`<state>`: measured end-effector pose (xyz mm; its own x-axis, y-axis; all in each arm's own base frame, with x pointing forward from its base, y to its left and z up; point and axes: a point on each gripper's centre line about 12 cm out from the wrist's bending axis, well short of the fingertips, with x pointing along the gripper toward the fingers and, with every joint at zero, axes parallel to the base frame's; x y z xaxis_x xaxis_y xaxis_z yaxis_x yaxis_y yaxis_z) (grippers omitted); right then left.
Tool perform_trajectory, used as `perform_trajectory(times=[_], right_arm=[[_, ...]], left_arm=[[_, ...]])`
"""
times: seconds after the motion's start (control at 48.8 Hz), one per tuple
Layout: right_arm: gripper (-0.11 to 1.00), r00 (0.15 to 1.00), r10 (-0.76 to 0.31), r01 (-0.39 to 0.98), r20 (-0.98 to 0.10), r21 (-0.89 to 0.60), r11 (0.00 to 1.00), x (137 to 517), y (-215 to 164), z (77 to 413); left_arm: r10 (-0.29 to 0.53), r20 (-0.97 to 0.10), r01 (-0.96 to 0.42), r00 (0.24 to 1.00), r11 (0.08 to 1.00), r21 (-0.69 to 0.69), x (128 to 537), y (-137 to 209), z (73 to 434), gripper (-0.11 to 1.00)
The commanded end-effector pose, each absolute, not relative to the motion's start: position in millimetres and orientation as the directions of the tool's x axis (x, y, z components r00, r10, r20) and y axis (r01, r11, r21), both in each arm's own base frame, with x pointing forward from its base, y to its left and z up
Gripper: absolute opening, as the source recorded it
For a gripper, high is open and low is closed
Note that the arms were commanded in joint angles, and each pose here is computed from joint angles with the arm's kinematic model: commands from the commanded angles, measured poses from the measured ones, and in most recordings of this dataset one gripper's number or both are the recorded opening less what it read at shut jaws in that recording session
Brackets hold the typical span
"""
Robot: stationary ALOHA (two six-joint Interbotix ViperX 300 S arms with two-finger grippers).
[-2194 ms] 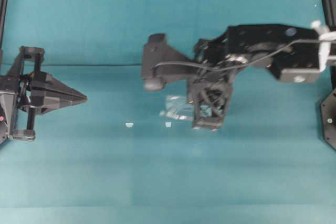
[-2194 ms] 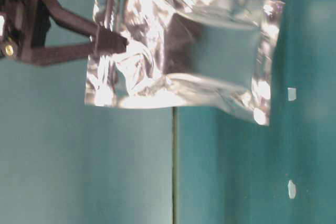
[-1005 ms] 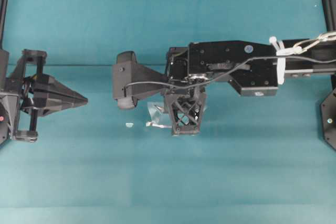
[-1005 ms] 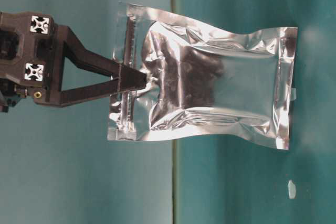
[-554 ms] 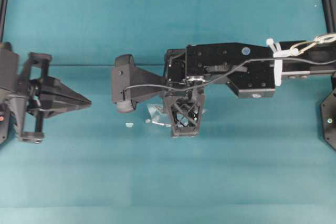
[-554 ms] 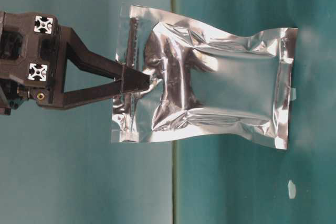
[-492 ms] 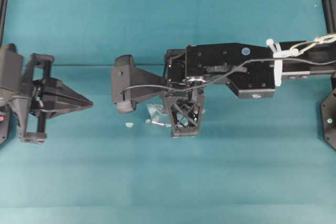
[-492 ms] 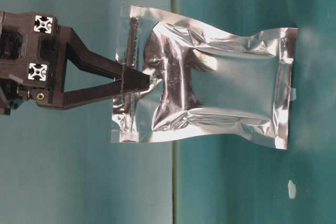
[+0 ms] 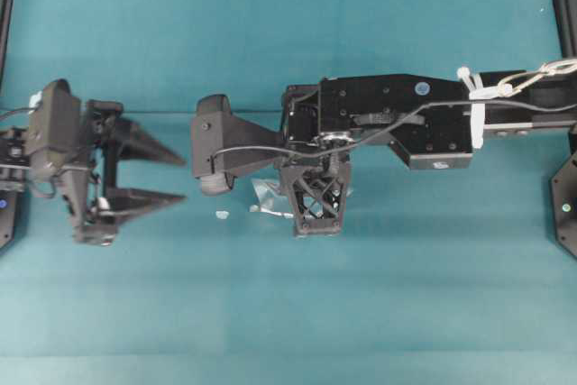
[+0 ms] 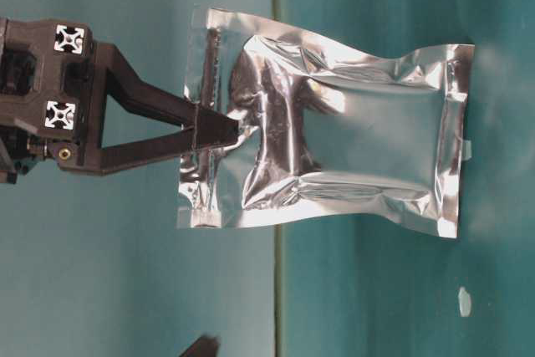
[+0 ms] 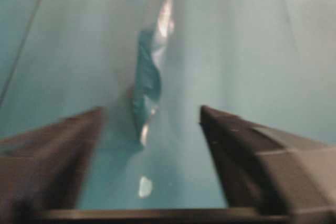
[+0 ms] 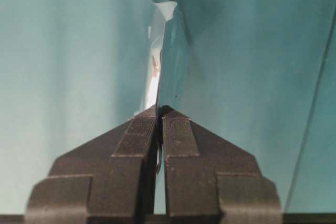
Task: Hand over the silver zip bag and make it stand upright.
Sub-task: 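Move the open left gripper toward the hanging bag's lower edge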
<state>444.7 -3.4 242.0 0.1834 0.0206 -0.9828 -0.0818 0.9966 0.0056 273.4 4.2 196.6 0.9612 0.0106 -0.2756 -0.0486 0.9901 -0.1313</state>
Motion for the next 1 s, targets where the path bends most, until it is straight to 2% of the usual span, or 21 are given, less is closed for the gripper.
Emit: perform_trajectory(times=[0.0,0.123,0.472,0.759,0.984], right_arm=[[0.02,0.209,0.019,-0.087,-0.978,0.001,0.996,445,0,249],[0.02,0.212,0.019,-0.087,-0.977,0.000,0.996,445,0,249],[0.02,0.209,0.020,-0.093,-0.978,0.001,0.996,445,3,248],[0.02,0.215,0.020,-0.067,-0.976,0.006,0.998,446,3,246],[0.02,0.218,0.019,-0.048,-0.976,0.009,0.999,445,3,244]], left_arm=[[0.007,-0.259,-0.042,0.966,0.990,-0.132,279,4,190,0.95],[0.005,-0.273,-0.043,0.962,0.990,-0.133,289,4,168,0.90],[0.022,-0.213,-0.054,0.977,0.988,-0.145,325,11,125,0.93],[0.021,-0.177,-0.048,0.984,0.988,-0.149,355,12,101,0.93],[0.020,-0.133,-0.040,0.991,0.988,-0.149,373,12,96,0.92]])
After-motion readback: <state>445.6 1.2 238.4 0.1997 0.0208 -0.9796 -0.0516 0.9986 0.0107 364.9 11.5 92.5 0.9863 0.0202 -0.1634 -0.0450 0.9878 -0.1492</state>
